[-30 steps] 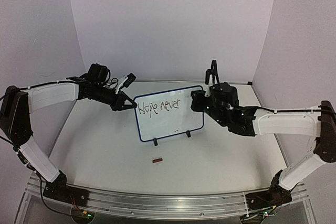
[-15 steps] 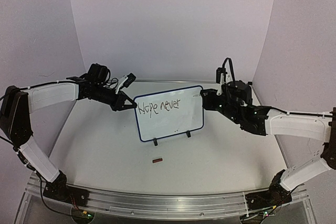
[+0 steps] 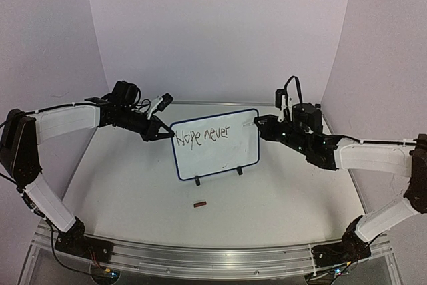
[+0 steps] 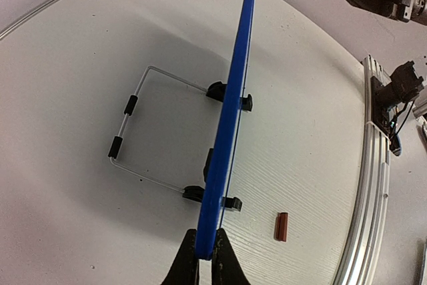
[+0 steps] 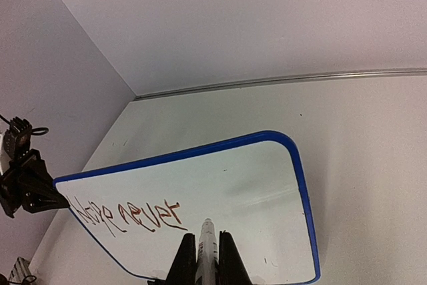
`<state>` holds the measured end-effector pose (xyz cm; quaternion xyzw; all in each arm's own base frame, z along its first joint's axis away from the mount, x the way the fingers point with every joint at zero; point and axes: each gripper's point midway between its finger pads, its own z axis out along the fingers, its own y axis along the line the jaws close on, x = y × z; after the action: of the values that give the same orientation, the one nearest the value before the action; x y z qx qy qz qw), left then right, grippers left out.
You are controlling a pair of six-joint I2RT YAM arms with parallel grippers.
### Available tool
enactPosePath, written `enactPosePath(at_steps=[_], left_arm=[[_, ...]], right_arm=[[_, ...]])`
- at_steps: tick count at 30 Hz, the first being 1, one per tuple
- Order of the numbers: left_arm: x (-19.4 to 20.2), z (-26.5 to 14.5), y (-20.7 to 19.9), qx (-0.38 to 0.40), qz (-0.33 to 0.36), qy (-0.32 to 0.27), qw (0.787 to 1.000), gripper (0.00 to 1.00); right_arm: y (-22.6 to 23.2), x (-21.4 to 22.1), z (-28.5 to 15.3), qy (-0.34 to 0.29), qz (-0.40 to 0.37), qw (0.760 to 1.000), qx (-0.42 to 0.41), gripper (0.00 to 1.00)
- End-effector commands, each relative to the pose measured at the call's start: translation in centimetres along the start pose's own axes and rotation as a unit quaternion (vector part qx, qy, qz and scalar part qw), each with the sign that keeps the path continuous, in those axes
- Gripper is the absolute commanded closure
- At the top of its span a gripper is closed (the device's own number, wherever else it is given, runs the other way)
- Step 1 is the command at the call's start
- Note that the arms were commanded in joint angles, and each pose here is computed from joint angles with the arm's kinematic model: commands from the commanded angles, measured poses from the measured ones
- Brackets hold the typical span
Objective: Write a sentence on the whiteboard
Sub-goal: Write on the whiteboard with the whiteboard marker without the cap.
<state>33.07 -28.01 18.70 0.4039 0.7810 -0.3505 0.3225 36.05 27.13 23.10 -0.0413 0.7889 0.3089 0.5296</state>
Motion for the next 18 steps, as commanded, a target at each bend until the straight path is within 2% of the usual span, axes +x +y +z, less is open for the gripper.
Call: enactPosePath(at_steps=[1, 18], left_arm=[[1.0, 0.6, 1.2, -0.031, 0.016, 0.023, 0.999, 1.00], [1.2, 0.7, 1.3, -0.031, 0.016, 0.025, 0.999, 1.00]], right_arm=[[1.5, -1.5, 1.4, -0.022, 0.012, 0.999, -0.028, 1.00], [0.4, -1.3, 3.4, -0.030, 0.013, 0.999, 0.004, 1.00]])
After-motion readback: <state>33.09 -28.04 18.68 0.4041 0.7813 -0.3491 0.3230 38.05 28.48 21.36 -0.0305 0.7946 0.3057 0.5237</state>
